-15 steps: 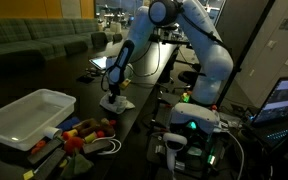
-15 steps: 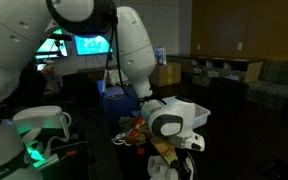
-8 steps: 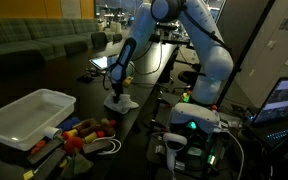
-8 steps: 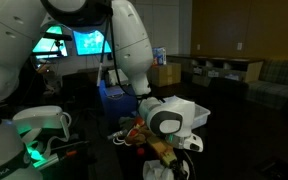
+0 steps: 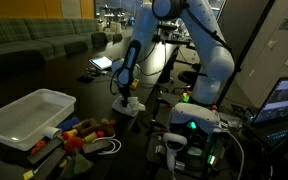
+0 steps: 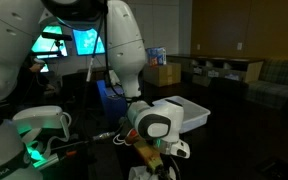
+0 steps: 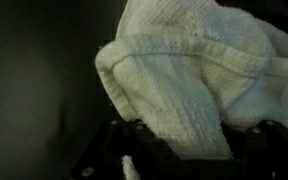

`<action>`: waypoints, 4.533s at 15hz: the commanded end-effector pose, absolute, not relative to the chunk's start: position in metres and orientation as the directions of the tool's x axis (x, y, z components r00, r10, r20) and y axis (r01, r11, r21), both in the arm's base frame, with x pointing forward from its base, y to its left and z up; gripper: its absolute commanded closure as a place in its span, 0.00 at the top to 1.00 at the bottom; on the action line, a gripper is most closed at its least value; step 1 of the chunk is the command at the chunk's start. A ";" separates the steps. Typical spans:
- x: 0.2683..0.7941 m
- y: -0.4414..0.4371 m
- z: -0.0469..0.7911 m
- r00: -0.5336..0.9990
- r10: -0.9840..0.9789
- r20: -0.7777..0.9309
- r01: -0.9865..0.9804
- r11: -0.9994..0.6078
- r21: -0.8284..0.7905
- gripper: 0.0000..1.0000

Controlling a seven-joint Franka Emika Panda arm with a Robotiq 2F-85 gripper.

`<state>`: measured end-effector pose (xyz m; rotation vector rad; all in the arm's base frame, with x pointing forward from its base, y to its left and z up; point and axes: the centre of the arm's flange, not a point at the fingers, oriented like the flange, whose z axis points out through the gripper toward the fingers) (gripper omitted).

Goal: Use the towel to sweep all the contents on the table to the left

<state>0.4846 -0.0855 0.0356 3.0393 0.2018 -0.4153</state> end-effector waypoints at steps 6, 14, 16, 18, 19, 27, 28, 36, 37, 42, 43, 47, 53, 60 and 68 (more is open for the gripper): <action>0.414 -0.039 0.044 0.915 0.243 -0.321 0.263 -0.965 0.020 0.08; 0.395 0.049 0.037 0.913 0.354 -0.201 0.362 -0.932 0.005 0.07; 0.395 0.070 0.036 0.909 0.375 -0.182 0.384 -0.923 0.010 0.07; 0.395 0.088 0.038 0.901 0.393 -0.184 0.401 -0.916 0.008 0.07; 0.395 0.097 0.037 0.901 0.394 -0.181 0.403 -0.915 0.013 0.07; 0.418 0.154 0.043 0.927 0.350 -0.136 0.351 -0.936 -0.014 0.06; 0.421 0.160 0.045 0.934 0.337 -0.123 0.337 -0.941 -0.021 0.06; 0.441 0.205 0.042 0.960 0.268 -0.085 0.262 -0.962 -0.075 0.05; 0.439 0.211 0.042 0.959 0.269 -0.089 0.263 -0.962 -0.077 0.05; 0.429 0.240 0.039 0.959 0.262 -0.105 0.252 -0.963 -0.098 0.02; 0.427 0.247 0.041 0.961 0.259 -0.101 0.248 -0.963 -0.107 0.04; 0.422 0.275 0.047 0.966 0.250 -0.060 0.239 -0.960 -0.147 0.04; 0.418 0.307 0.046 0.971 0.239 0.005 0.236 -0.957 -0.167 0.03; 0.418 0.284 0.074 0.939 0.331 -0.097 0.317 -0.939 -0.131 0.03; 0.424 0.166 0.093 0.862 0.361 -0.354 0.353 -0.931 -0.090 0.03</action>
